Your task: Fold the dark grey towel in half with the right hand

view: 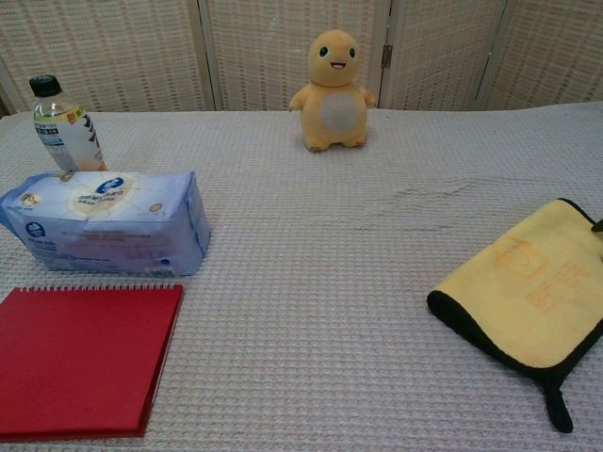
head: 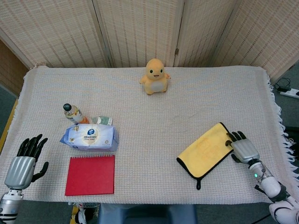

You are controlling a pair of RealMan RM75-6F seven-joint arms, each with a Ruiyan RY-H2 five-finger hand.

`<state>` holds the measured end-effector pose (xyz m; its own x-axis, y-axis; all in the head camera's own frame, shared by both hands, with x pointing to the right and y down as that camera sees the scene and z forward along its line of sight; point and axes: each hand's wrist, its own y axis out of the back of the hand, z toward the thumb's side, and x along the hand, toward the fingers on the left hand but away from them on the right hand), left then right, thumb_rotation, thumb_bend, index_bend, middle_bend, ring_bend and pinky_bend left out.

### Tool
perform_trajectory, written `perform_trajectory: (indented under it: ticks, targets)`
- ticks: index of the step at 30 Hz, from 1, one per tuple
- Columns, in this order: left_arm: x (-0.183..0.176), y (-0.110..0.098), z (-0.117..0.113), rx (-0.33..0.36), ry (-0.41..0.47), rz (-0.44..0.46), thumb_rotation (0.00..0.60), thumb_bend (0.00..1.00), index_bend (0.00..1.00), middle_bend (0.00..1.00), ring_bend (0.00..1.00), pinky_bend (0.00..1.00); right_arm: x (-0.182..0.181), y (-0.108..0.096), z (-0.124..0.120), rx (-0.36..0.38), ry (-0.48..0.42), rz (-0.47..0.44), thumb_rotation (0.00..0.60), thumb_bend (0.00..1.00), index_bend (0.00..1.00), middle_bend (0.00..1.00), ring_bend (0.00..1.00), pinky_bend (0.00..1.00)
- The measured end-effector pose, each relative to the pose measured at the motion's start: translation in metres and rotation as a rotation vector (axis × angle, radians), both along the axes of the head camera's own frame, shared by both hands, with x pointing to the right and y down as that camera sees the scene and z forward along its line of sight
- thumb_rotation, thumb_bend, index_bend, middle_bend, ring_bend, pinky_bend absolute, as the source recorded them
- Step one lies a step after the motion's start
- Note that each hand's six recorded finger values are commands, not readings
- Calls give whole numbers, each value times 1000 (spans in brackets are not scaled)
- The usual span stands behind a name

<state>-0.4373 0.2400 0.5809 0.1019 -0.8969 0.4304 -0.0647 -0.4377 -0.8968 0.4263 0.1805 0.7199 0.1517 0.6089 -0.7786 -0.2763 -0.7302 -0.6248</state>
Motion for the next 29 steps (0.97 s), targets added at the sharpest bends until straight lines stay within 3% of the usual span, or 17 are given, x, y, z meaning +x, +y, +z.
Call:
perform_trajectory:
  ticks: [5,10,16,20,24,29]
  targets:
    - [1,0,-1,2,3,4,600,497,0,0,0,0,4,-4,-17,43,-53,46,600,470,342,104,0,0]
    - [4,1,0,1,8,12,600,498,0,0,0,0,12,-8,-55,138,-130,103,600,469,291,93,0,0]
    - [8,2,-2,4,19,21,600,498,0,0,0,0,16,-2,-107,257,-209,173,600,470,72,8,0,0]
    - [10,1,0,-4,27,27,600,498,0,0,0,0,14,11,-144,359,-235,223,600,469,7,0,0,0]
    - [15,2,1,-17,37,45,600,498,0,0,0,0,15,39,-184,475,-195,293,600,470,0,0,0,0]
    - [20,6,4,-33,37,68,600,498,0,0,0,0,16,61,-208,505,-131,321,600,470,0,0,0,0]
